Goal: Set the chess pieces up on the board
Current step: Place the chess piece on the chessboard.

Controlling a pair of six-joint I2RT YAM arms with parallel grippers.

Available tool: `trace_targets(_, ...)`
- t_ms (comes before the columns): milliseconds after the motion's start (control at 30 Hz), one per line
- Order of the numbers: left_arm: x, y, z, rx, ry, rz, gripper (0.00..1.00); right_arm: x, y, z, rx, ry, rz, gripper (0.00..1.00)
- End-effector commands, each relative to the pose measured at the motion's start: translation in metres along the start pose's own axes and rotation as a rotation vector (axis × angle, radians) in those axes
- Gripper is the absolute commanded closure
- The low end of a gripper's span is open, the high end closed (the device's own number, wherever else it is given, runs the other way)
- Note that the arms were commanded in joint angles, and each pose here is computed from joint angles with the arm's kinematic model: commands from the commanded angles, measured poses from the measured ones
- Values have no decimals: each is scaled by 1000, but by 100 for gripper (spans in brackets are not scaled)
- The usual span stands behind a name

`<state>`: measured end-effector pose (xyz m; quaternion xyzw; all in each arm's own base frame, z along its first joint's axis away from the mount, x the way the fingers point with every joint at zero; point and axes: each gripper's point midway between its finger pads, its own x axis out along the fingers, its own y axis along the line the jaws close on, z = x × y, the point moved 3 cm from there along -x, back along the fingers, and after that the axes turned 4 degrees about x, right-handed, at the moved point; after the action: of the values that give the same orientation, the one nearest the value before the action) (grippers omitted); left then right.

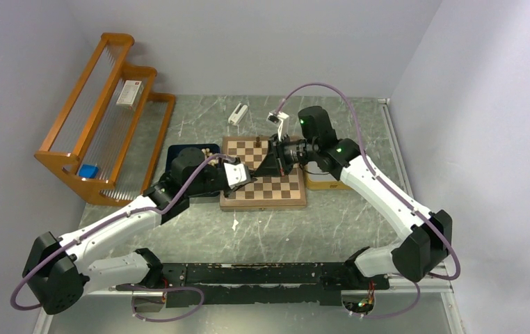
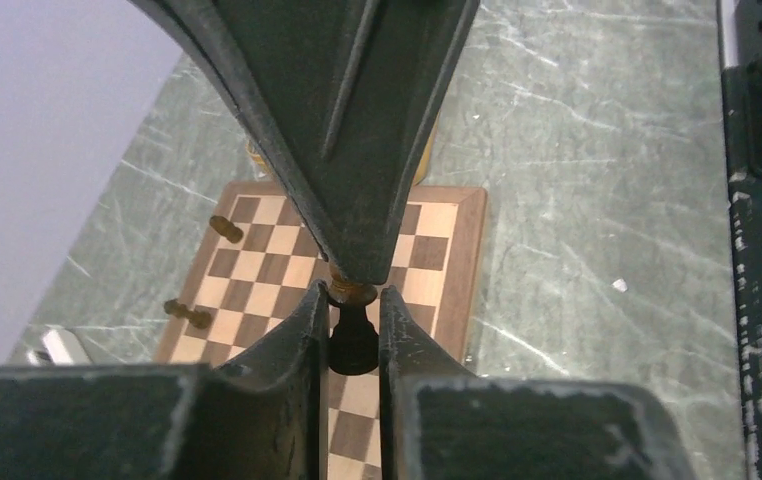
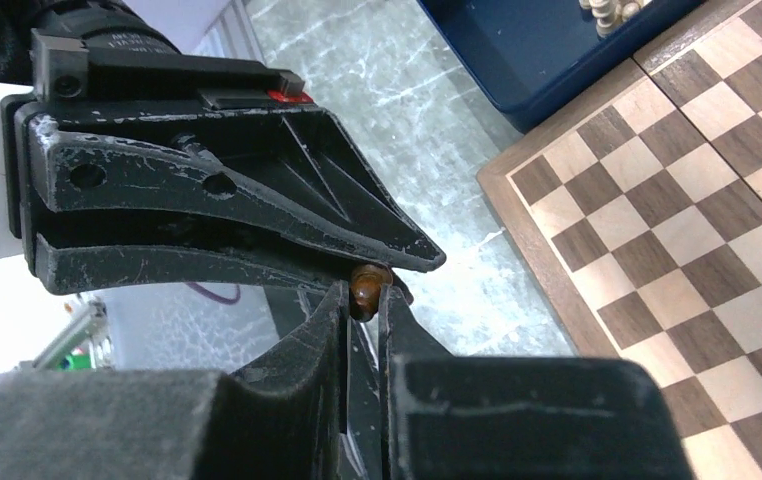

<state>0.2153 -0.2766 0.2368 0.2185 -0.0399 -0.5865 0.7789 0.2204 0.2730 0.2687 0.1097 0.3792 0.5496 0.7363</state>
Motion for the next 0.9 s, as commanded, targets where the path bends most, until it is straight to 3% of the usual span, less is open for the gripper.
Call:
trace_targets(0,-1,0,19,-61,-58,8,92,-3,14,28,-5,-173,38,99)
trace_targets(400,-2,-2,37,-293,-194,62,95,-11,21,35,58,-361,53,64)
trace_targets(567,2,1,38,-329,-189,63,95,-12,18,36,47,-364,37,69)
trace_targets(867,8,4,27,-416,-125,94,95,-12,16,23,50,-324,25,63)
